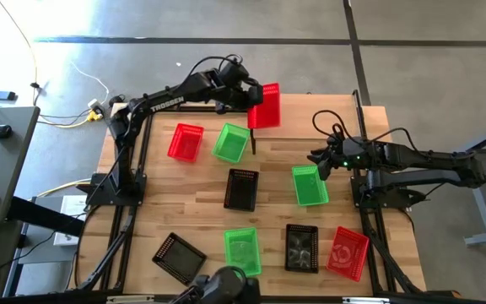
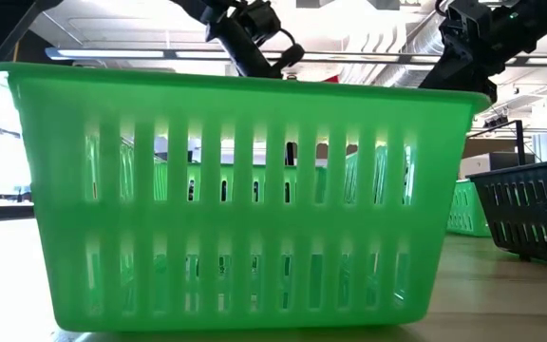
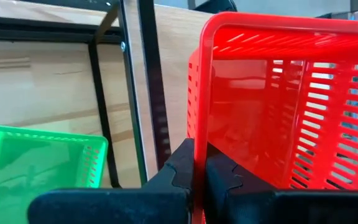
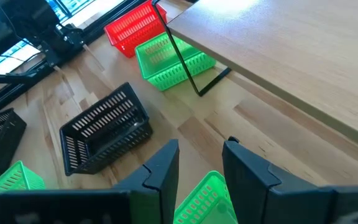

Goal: Stack baskets on shelf by color
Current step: Put the bottom left red basket on the shelf

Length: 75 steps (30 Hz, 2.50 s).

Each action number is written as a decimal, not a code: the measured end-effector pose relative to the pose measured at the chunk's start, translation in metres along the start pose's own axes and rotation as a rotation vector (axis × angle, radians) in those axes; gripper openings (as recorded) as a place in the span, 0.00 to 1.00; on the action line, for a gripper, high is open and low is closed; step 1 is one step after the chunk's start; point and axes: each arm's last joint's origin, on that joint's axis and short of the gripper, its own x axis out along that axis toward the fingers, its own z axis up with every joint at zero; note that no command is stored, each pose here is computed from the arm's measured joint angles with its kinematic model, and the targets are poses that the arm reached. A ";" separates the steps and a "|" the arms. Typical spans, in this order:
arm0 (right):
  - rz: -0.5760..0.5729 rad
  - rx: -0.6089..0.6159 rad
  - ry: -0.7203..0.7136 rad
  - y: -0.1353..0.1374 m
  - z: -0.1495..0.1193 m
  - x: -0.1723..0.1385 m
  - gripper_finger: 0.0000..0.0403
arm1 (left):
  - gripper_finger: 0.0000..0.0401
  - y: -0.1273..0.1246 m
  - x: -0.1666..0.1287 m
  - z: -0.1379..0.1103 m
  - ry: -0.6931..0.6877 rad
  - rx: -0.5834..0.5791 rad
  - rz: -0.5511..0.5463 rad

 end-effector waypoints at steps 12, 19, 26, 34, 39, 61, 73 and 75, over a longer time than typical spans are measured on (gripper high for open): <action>-0.001 0.000 -0.001 0.000 0.000 0.000 0.27 | 0.00 -0.005 0.001 -0.008 -0.027 0.020 0.017; -0.003 0.001 -0.001 0.000 0.000 0.000 0.27 | 0.00 -0.004 0.013 -0.012 -0.004 0.025 0.034; -0.003 0.026 -0.002 0.000 0.000 0.000 0.27 | 0.00 -0.002 0.018 -0.012 0.001 0.041 0.042; -0.003 0.027 -0.001 0.000 0.000 0.000 0.27 | 0.00 -0.003 0.018 -0.012 -0.006 0.049 0.040; -0.003 0.026 -0.002 0.000 0.000 0.000 0.27 | 0.00 -0.003 0.018 -0.012 -0.007 0.031 0.040; -0.005 0.026 0.003 0.000 0.000 0.000 0.27 | 0.15 -0.002 0.017 -0.011 -0.031 0.026 0.053; -0.003 0.025 0.003 0.000 0.000 0.000 0.27 | 0.15 -0.004 0.013 -0.004 -0.055 0.060 0.009; -0.003 0.026 0.003 0.000 0.000 0.000 0.27 | 0.15 -0.002 0.013 -0.002 -0.051 0.063 0.015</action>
